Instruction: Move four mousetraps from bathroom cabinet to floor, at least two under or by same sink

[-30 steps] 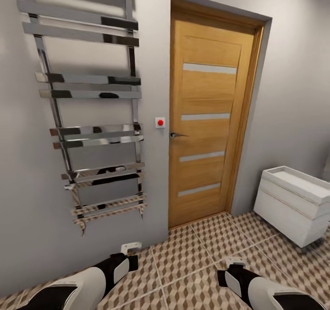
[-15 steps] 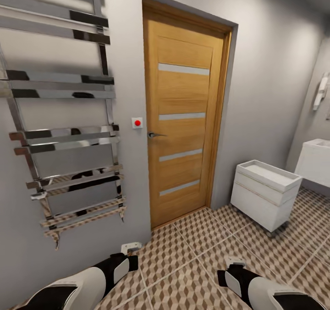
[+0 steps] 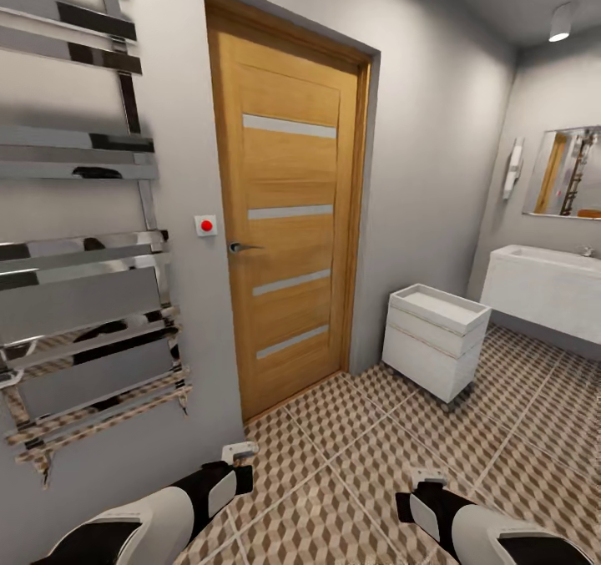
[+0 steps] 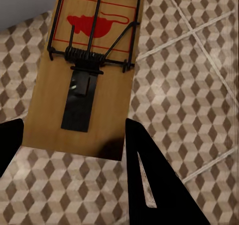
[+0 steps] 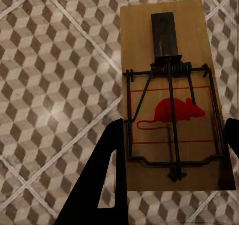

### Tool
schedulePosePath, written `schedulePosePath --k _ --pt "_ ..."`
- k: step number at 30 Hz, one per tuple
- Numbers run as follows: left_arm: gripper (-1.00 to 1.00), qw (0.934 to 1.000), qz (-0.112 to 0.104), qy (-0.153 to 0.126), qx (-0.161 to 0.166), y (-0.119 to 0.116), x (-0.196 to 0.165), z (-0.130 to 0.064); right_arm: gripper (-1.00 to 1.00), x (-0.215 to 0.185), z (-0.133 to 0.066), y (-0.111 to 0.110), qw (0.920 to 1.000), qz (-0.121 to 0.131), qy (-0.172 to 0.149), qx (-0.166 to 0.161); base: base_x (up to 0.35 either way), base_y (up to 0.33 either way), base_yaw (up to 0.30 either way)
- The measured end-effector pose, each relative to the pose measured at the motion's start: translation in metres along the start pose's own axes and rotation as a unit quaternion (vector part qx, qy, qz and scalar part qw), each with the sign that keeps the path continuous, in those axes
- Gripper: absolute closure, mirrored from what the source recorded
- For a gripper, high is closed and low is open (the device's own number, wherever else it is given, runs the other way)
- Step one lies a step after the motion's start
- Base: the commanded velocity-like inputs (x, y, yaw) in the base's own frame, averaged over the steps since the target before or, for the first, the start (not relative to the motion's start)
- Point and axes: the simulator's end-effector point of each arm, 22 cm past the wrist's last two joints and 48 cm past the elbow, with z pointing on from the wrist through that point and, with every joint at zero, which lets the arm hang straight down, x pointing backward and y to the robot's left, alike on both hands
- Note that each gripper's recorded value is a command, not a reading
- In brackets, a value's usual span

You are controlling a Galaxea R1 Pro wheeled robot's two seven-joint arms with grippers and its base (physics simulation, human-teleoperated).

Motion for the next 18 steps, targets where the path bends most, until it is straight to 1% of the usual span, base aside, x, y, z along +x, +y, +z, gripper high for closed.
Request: schedulePosePath --k 18 --pt "1.0 1.0 0.001 0.001 0.002 -0.0037 0.0008 -0.0004 1.0 0.0 0.0 0.0002 1.0 0.0 0.0 0.0 0.0 0.0 -0.299"
